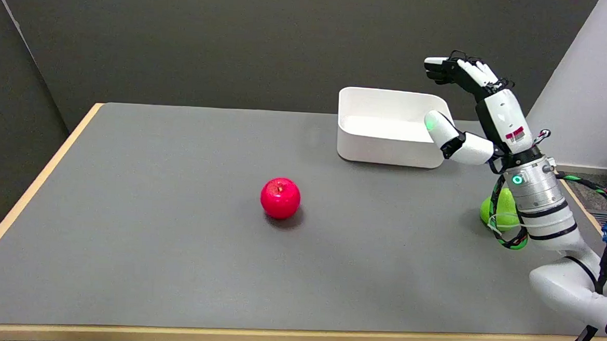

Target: Pick up the red apple.

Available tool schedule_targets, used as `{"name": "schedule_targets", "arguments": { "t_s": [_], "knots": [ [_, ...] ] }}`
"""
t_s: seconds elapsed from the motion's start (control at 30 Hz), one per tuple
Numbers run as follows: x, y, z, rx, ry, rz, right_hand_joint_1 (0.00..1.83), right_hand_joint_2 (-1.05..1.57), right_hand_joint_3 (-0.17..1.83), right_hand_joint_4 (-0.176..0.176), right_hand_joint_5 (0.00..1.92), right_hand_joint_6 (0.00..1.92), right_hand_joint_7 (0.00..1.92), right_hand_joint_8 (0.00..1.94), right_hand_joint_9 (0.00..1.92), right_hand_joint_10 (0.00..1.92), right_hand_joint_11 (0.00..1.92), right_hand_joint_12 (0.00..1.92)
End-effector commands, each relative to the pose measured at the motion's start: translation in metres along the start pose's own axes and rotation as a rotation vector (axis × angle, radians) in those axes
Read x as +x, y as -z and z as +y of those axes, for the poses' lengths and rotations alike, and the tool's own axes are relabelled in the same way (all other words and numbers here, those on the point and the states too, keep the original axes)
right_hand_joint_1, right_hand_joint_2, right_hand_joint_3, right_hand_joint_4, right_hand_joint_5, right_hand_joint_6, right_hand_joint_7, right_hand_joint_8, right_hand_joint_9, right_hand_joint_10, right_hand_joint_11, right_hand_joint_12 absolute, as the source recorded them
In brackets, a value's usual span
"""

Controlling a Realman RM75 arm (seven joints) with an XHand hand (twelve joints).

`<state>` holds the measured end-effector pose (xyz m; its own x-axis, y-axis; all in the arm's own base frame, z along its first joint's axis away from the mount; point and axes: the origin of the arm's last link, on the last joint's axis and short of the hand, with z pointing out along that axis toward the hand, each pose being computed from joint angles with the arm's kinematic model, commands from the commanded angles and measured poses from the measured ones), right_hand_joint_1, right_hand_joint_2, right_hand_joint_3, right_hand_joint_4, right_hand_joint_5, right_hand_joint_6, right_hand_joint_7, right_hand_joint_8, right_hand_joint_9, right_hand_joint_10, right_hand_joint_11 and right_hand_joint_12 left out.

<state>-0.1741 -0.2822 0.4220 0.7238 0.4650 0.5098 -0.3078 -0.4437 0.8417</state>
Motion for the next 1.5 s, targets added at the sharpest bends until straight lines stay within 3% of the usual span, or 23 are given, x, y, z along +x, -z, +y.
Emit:
{"name": "schedule_targets", "arguments": {
  "t_s": [0.03, 0.27, 0.47, 0.7, 0.87, 1.23, 1.33, 1.5],
  "knots": [
    [0.004, -0.004, 0.0, 0.01, 0.022, -0.008, 0.31, 0.75, 0.84, 0.088, 0.33, 0.62, 0.5, 0.53, 0.4, 0.98, 0.2, 1.35],
    [0.001, -0.015, -0.011, 0.076, 0.077, -0.063, 0.32, 0.75, 0.84, 0.089, 0.33, 0.63, 0.5, 0.53, 0.4, 0.98, 0.21, 1.35],
    [-0.015, -0.037, -0.041, 0.222, 0.199, -0.174, 0.35, 0.73, 0.85, 0.089, 0.33, 0.62, 0.5, 0.53, 0.4, 0.98, 0.2, 1.35],
    [-0.054, -0.062, -0.084, 0.398, 0.302, -0.279, 0.38, 0.68, 0.88, 0.095, 0.32, 0.61, 0.48, 0.51, 0.38, 0.92, 0.17, 1.3],
    [-0.099, -0.076, -0.115, 0.514, 0.304, -0.394, 0.33, 0.63, 0.97, 0.097, 0.3, 0.61, 0.41, 0.49, 0.26, 0.73, 0.09, 1.14],
    [-0.156, -0.089, -0.141, 0.497, 0.296, -0.536, 0.31, 0.6, 0.97, 0.091, 0.27, 0.56, 0.36, 0.43, 0.2, 0.67, 0.06, 1.11],
    [-0.172, -0.093, -0.139, 0.47, 0.288, -0.583, 0.36, 0.64, 0.86, 0.089, 0.28, 0.52, 0.37, 0.37, 0.2, 0.67, 0.03, 1.16],
    [-0.197, -0.089, -0.129, 0.419, 0.253, -0.677, 0.34, 0.64, 0.86, 0.09, 0.27, 0.51, 0.36, 0.37, 0.2, 0.67, 0.03, 1.16]
  ]
}}
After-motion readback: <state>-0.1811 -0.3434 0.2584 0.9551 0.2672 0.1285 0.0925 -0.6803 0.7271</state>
